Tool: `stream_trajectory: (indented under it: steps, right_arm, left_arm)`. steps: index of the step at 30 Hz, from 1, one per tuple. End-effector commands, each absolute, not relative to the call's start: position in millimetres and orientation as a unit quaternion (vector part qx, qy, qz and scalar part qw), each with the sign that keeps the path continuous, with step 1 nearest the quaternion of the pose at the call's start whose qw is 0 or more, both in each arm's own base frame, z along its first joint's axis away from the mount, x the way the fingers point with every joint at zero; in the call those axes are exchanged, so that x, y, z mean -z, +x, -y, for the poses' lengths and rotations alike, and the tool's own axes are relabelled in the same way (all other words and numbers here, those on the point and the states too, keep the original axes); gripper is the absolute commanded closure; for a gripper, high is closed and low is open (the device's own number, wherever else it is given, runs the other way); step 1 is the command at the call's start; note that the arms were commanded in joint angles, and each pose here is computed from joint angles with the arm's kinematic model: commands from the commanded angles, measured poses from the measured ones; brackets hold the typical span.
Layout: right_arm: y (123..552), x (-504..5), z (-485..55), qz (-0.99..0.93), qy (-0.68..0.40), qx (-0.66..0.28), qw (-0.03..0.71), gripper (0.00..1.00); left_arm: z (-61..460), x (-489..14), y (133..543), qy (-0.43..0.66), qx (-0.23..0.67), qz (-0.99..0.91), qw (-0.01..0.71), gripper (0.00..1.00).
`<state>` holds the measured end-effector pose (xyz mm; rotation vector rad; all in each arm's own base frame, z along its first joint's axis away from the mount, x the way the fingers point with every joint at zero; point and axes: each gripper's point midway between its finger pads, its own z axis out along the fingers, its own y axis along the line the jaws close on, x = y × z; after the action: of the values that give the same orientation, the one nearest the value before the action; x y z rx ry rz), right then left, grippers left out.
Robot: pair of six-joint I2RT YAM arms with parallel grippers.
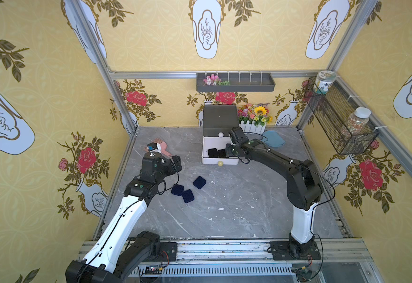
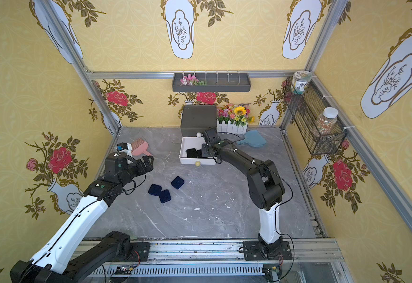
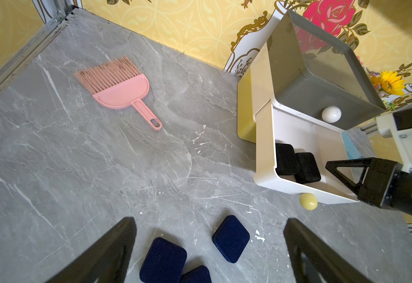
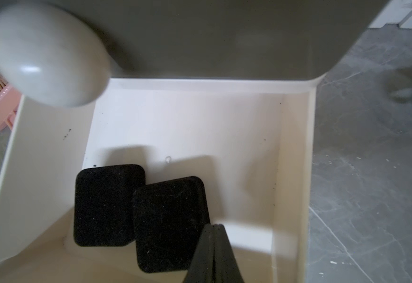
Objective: Place the brooch boxes into the drawer by color
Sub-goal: Adjust the brooch box in the drawer, then close the drawer in the storage box.
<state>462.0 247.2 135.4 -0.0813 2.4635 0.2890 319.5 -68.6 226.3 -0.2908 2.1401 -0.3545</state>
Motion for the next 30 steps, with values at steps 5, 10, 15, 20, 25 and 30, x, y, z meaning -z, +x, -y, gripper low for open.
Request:
stream_trajectory:
  steps: [5,10,15,20,25,30]
  right_arm:
    - [448.9,-195.9,-256.9,-0.904,-0.048,-0.13,0.403,0.65]
    - [419.7,-218.1,-268.2,-0.888,-0.056,-0.179,0.421,0.46]
    - [383.1,-196.2,-277.4,-0.88,-0.014,-0.285,0.381,0.38]
    - [363.8,-175.8,-278.5,-0.859,0.037,-0.357,0.365,0.36]
    - [370.1,-158.2,-285.1,-0.862,0.051,-0.364,0.35,0.38]
    - [386.5,-139.7,-290.6,-0.866,0.062,-0.354,0.347,0.45]
  left_arm:
    - [64.6,-226.7,320.1,-0.127,0.141,-0.861,0.472,0.0]
    - [62.6,-245.8,312.7,-0.127,0.171,-0.818,0.534,0.0]
    - [64.8,-242.5,313.8,-0.129,0.186,-0.823,0.521,0.0]
    - [64.3,-239.6,317.7,-0.141,0.181,-0.833,0.503,0.0]
    - [67.9,-242.4,317.6,-0.129,0.185,-0.836,0.501,0.0]
    - [68.3,-245.1,314.6,-0.119,0.186,-0.831,0.511,0.0]
